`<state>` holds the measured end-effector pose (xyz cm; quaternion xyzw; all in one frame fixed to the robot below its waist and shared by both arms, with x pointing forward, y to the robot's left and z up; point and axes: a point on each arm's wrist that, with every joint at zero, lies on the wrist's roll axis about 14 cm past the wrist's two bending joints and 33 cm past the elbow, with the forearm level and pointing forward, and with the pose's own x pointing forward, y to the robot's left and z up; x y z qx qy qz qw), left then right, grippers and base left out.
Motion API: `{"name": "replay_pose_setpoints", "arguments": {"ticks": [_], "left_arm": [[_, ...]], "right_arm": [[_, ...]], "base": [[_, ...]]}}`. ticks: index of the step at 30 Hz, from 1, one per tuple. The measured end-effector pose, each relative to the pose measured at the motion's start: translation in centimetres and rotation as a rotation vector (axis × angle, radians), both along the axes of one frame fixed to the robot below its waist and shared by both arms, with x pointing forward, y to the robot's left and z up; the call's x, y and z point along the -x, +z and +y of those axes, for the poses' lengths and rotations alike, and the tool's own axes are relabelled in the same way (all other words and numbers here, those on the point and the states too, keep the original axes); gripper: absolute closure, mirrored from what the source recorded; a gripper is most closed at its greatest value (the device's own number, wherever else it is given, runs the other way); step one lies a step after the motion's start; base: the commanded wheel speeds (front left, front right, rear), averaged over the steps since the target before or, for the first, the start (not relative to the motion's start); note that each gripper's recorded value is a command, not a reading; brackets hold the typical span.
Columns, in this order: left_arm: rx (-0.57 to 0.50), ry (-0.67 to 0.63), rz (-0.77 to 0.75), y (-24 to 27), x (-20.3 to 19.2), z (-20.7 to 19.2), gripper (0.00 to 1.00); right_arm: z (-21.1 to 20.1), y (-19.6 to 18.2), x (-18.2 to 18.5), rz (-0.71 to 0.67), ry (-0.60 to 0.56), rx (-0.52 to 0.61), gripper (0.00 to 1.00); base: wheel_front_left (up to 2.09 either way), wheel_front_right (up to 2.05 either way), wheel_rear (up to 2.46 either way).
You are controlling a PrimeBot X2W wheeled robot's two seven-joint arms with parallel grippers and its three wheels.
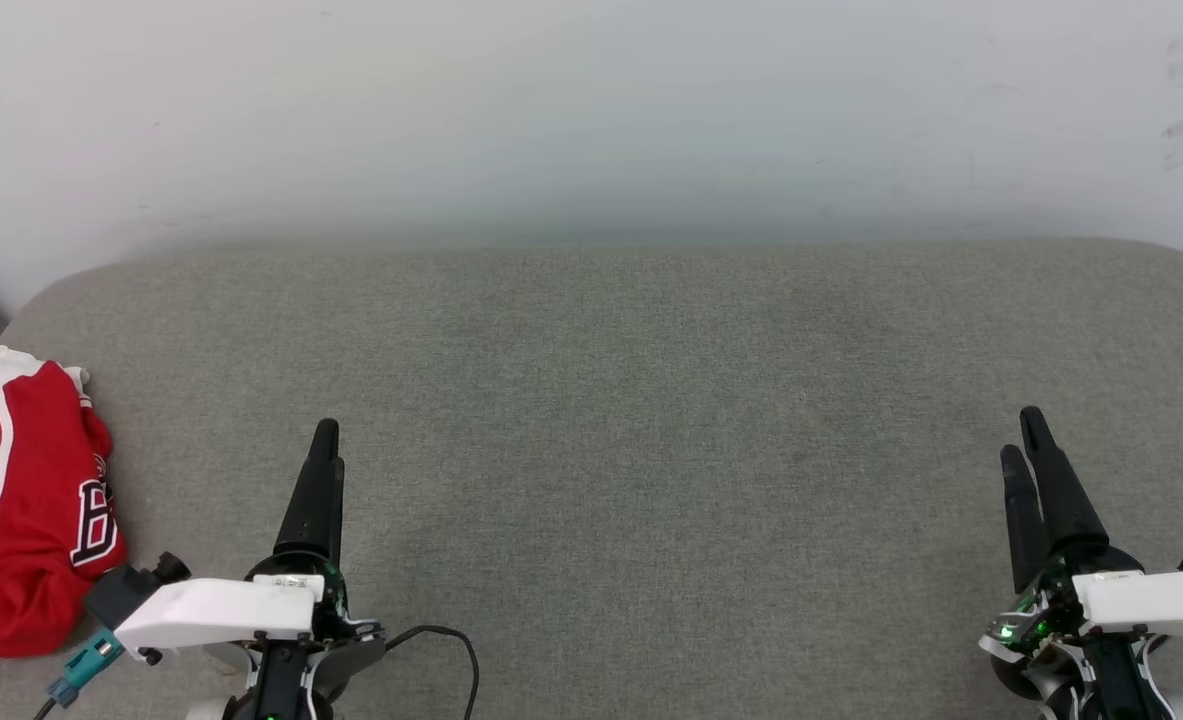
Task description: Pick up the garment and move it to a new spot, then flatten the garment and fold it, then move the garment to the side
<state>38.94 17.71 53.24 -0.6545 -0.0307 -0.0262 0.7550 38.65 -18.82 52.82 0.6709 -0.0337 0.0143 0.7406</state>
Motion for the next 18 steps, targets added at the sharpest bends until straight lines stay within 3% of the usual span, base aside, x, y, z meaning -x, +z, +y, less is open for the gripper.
{"name": "replay_pose_setpoints", "arguments": {"ticks": [9, 18], "left_arm": [[-0.210, 0.001, -0.049, 1.4, -0.3, -0.7, 0.00], [-0.505, -0.011, -0.082, 1.9, -0.4, -1.8, 0.00]], "right_arm": [[0.1, 1.3, -0.1, -0.041, -0.010, 0.252, 0.00], [1.0, 2.3, -0.1, -0.081, -0.010, 0.542, 0.00]], "base": [[0.00, 0.00, 0.00], [0.00, 0.00, 0.00]]}}
